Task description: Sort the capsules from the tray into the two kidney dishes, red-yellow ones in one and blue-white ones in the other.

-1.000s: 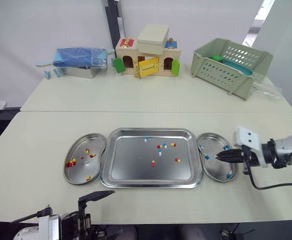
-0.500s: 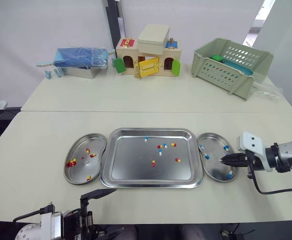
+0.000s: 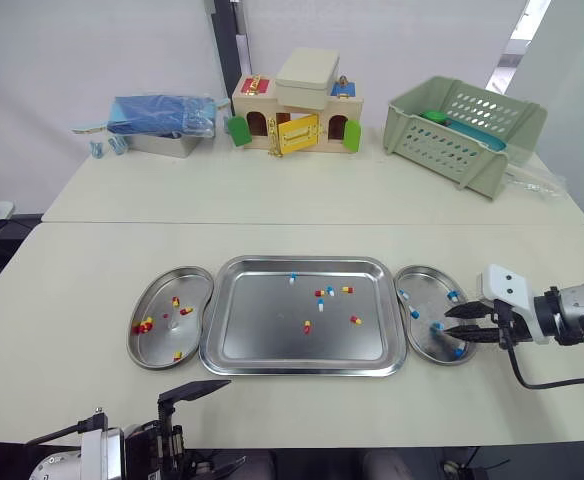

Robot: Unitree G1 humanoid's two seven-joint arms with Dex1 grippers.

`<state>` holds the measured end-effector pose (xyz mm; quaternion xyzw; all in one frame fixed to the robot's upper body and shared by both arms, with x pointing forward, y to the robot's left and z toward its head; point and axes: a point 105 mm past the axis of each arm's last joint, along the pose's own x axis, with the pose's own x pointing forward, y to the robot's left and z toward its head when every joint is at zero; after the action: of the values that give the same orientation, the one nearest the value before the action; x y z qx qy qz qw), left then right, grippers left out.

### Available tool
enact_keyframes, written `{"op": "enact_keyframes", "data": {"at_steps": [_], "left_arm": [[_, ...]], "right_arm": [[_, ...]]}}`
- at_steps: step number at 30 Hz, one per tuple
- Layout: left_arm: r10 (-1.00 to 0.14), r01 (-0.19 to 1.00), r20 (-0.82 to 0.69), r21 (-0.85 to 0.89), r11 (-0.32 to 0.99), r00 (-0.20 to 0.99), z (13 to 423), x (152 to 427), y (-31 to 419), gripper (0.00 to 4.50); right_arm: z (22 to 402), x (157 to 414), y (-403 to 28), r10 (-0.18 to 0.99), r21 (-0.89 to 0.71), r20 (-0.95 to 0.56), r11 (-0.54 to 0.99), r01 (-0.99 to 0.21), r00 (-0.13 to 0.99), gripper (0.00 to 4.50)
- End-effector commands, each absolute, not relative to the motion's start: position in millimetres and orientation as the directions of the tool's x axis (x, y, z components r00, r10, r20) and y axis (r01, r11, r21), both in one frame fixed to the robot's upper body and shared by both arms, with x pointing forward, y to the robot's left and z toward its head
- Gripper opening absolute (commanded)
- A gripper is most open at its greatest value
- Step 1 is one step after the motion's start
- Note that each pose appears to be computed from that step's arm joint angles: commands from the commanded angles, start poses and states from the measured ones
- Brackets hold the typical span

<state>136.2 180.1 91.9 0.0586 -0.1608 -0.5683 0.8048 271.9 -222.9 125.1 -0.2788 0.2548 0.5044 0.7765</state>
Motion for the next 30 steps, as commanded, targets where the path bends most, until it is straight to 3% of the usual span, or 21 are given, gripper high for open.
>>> {"op": "enact_keyframes", "data": {"at_steps": [1, 6, 12, 20, 25, 30], "left_arm": [[-0.929, 0.888, 0.196, 0.285, 0.360, 0.314, 93, 134, 183, 4.50], [-0.920, 0.884, 0.198, 0.269, 0.383, 0.339, 94, 132, 186, 4.50], [-0.865, 0.839, 0.143, 0.211, 0.501, 0.481, 113, 145, 204, 4.50], [-0.617, 0.621, -0.074, 0.095, 0.778, 0.784, 156, 187, 273, 4.50], [-0.492, 0.521, -0.244, 0.066, 0.851, 0.835, 161, 194, 322, 4.50], [-0.334, 0.390, -0.309, 0.140, 0.910, 0.890, 171, 205, 374, 4.50]], "right_arm": [[139, 275, -224, 0.642, -0.221, -0.662, 0.326, -0.919, 0.387, 2.84], [147, 273, -226, 0.670, -0.197, -0.627, 0.358, -0.913, 0.398, 4.47], [170, 270, -239, 0.724, -0.151, -0.519, 0.447, -0.882, 0.455, 4.49], [176, 258, -286, 0.677, -0.132, -0.483, 0.570, -0.811, 0.555, 4.49], [165, 255, -306, 0.641, -0.168, -0.489, 0.596, -0.785, 0.591, 4.49], [153, 257, -325, 0.597, -0.188, -0.497, 0.634, -0.750, 0.630, 4.49]]}}
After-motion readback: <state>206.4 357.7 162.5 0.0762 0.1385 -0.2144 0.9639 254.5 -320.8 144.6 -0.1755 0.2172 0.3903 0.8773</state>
